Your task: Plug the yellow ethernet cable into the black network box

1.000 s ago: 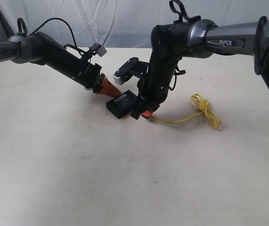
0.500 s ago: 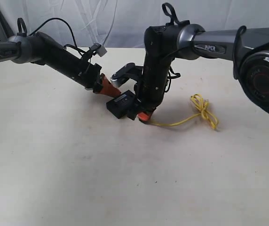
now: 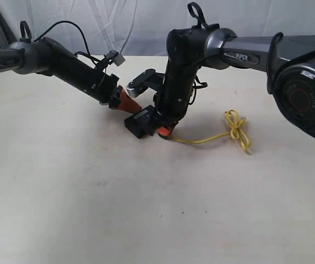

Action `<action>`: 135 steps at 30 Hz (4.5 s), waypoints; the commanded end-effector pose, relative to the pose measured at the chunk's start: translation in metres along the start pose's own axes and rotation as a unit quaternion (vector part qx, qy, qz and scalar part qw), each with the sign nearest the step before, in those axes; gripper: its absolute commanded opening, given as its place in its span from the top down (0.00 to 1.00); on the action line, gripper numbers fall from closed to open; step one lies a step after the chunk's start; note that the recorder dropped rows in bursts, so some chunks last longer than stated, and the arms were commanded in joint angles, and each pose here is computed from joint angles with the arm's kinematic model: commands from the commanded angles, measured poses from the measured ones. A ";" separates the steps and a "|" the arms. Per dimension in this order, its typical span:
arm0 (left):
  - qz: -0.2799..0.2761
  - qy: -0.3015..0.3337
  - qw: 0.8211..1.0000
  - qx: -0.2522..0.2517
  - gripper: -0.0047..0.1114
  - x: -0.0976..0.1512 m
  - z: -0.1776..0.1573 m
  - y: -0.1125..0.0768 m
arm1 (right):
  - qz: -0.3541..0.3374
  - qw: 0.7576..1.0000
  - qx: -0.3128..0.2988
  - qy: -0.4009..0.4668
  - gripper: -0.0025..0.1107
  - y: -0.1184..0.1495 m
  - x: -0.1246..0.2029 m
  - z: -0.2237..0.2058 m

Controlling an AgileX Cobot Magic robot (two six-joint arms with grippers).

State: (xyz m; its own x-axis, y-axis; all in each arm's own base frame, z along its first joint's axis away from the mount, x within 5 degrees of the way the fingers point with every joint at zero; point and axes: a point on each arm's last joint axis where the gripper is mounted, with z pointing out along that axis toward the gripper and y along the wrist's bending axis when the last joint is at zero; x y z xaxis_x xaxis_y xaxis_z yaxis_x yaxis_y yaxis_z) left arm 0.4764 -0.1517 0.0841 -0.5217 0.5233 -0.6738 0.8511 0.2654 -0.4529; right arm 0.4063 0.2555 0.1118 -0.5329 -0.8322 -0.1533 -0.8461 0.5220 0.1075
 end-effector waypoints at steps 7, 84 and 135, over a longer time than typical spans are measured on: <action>-0.006 -0.011 1.000 0.007 0.96 -0.001 0.000 -0.001 | 0.015 0.999 -0.036 -0.004 0.99 0.004 -0.004 0.002; -0.007 -0.017 1.000 0.008 0.96 -0.002 0.000 -0.001 | 0.044 0.999 -0.023 -0.013 0.99 -0.018 -0.005 -0.001; -0.007 -0.020 1.000 0.012 0.96 -0.005 0.004 -0.003 | 0.076 0.996 -0.052 -0.018 0.99 -0.016 -0.012 -0.002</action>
State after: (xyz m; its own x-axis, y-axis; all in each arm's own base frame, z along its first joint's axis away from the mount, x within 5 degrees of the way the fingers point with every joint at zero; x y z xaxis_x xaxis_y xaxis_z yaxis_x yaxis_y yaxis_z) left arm 0.4803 -0.1514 0.0851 -0.5333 0.4920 -0.6882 0.8458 0.2937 -0.4454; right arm 0.4231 0.2545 0.1129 -0.6547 -0.7454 -0.1256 -0.7491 0.6176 0.2396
